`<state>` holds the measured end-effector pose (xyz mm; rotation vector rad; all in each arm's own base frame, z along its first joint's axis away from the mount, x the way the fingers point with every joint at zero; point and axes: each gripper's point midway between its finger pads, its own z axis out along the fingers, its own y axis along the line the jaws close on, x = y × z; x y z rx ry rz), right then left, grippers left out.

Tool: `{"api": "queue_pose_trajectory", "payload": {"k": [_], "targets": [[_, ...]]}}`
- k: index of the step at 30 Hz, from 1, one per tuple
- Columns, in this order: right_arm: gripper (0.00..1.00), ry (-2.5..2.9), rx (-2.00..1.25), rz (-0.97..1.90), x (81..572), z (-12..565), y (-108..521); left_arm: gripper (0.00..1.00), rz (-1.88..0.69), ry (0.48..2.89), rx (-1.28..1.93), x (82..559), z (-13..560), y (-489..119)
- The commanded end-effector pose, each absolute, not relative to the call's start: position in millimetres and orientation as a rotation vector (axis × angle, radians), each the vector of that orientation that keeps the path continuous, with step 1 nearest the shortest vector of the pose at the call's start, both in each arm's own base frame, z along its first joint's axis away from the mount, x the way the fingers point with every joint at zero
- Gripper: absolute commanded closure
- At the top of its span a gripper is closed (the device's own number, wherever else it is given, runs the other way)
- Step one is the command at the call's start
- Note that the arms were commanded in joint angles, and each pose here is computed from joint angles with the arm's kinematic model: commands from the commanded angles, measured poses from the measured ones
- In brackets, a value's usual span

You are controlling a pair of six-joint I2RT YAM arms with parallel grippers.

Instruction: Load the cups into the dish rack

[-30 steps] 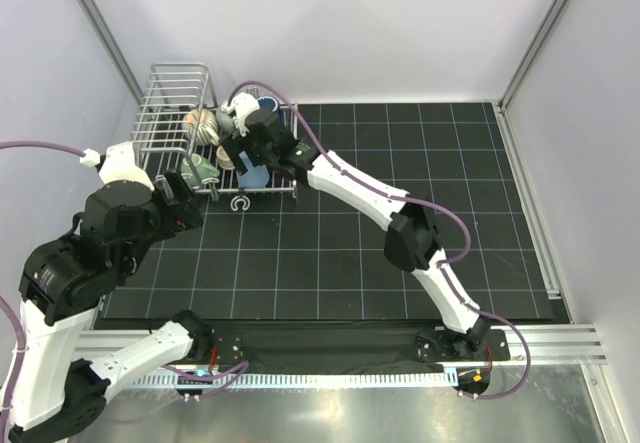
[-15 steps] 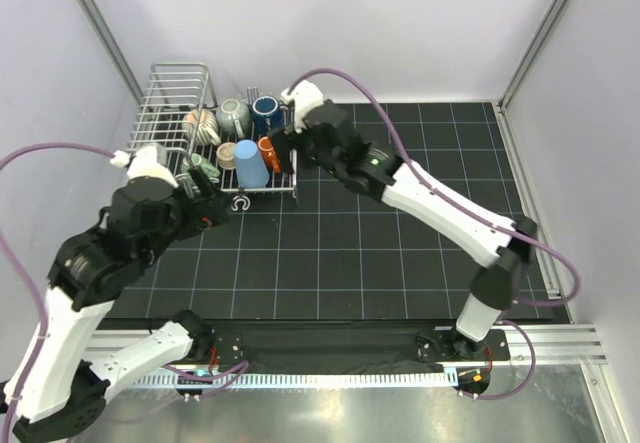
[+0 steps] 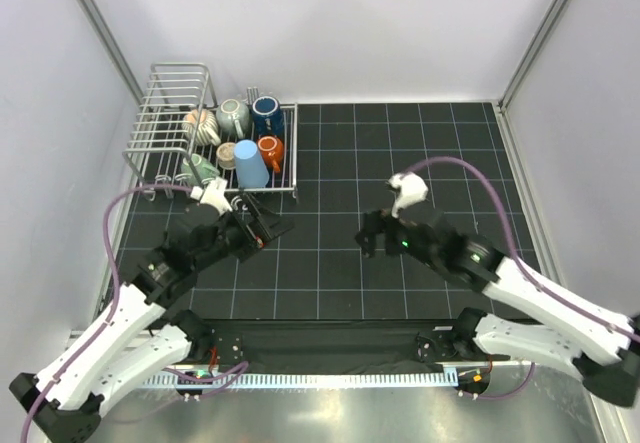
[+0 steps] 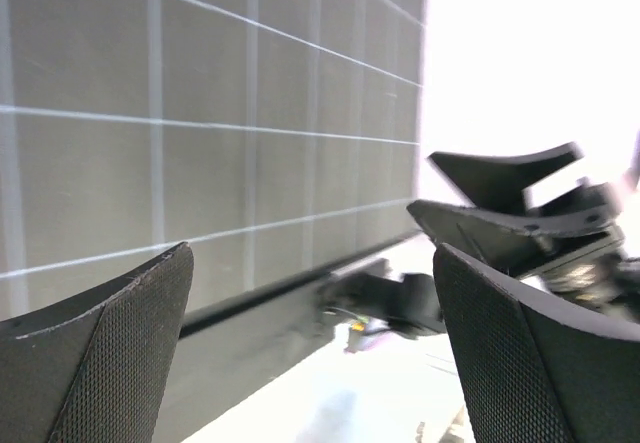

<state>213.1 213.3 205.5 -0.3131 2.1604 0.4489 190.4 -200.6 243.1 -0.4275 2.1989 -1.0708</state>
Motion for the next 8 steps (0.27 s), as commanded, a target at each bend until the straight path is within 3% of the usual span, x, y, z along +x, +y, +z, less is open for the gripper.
{"api": "queue_pose_trajectory", "payload": {"k": [1, 3, 5, 7, 8], "targets": [[0.0, 2.122, -0.083, 0.657, 192.9, 201.8, 203.9, 0.01, -1.445, 1.946, -0.454, 182.2, 288.5, -218.4], [0.0, 2.056, -0.013, 0.771, 180.1, 208.4, 194.7, 0.0, -1.48, 1.928, -0.466, 177.9, 268.3, -217.3], [0.0, 2.045, 0.12, 0.844, 170.9, 188.9, 183.7, 0.0, -1.618, 1.798, -0.474, 168.2, 281.9, -213.8], [0.0, 2.065, 0.211, 0.874, 164.3, 160.4, 176.8, 0.0, -1.708, 1.776, -0.495, 160.8, 251.1, -216.0], [0.0, 2.051, 0.219, 0.9, 160.4, 157.6, 174.1, 0.0, -1.858, 1.589, -0.464, 150.2, 281.2, -209.0]]}}
